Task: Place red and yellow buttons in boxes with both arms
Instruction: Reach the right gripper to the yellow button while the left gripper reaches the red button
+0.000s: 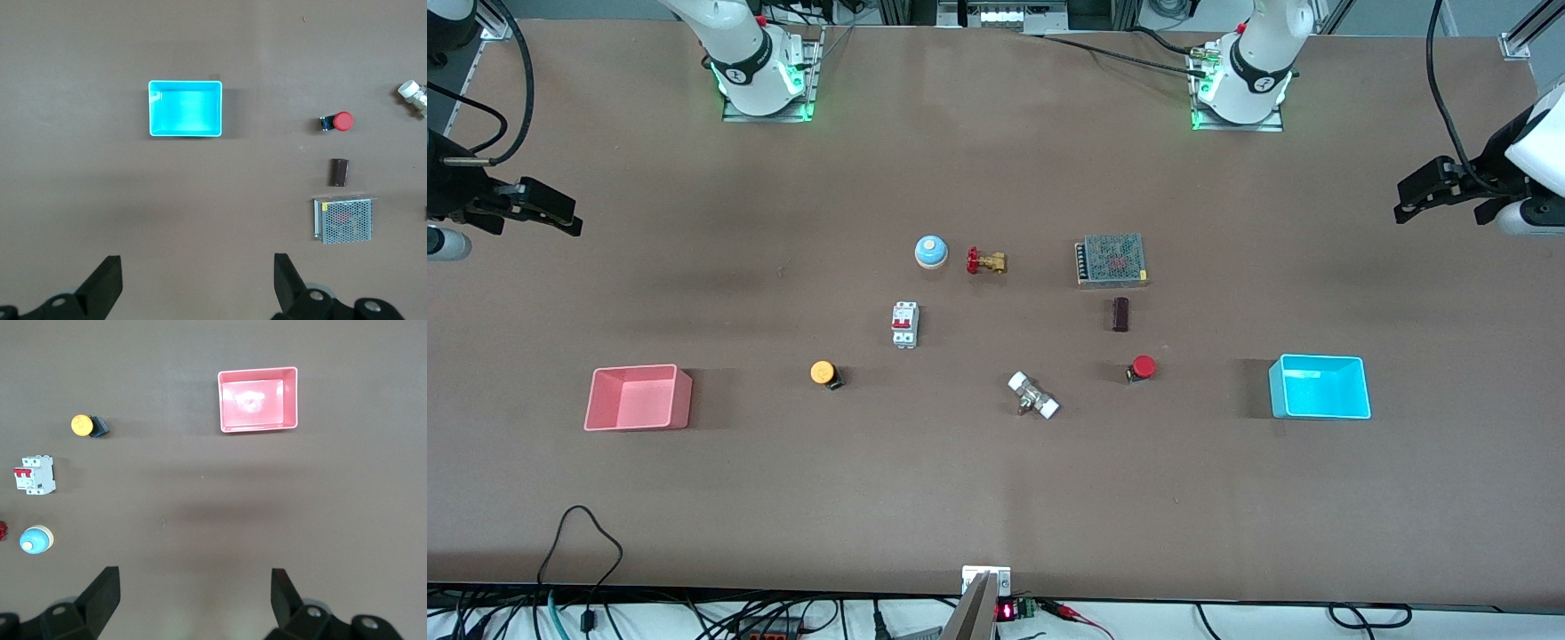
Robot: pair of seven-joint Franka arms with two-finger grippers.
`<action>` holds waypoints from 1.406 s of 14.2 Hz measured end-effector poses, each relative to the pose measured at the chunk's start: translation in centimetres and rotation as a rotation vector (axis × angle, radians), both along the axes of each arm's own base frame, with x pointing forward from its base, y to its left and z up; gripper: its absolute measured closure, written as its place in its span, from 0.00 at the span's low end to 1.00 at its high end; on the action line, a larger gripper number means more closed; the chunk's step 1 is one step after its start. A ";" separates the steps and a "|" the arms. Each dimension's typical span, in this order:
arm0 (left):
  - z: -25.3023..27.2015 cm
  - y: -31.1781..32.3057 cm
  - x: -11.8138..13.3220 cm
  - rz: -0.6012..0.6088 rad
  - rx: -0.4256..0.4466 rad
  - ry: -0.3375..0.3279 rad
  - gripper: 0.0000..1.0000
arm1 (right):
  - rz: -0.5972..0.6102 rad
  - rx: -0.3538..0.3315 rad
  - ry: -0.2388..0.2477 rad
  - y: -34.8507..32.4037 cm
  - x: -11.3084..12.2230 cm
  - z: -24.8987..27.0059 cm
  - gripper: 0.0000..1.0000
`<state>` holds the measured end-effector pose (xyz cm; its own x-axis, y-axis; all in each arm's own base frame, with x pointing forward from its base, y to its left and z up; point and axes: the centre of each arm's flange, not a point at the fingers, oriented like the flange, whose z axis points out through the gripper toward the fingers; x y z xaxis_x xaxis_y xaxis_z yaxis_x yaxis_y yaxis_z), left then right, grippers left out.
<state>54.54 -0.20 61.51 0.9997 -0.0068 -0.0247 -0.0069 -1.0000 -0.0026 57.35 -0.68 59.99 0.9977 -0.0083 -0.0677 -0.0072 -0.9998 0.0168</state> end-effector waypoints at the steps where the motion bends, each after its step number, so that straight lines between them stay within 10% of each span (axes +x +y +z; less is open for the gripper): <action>1: 0.0 0.0 0.0 -0.001 0.000 0.000 0.00 | 0.000 0.000 0.001 0.0 0.0 0.0 0.00; 8: -2.4 -0.6 1.5 0.000 -0.017 0.027 0.00 | 0.024 -0.008 0.009 1.5 1.8 -3.0 0.00; 14: -11.7 -5.7 6.4 0.134 -0.073 0.087 0.00 | 0.156 -0.006 -0.047 11.6 7.9 -14.8 0.00; 20: -20.7 -13.8 9.3 0.296 -0.076 0.082 0.00 | 0.231 0.040 -0.035 20.0 9.1 -24.7 0.00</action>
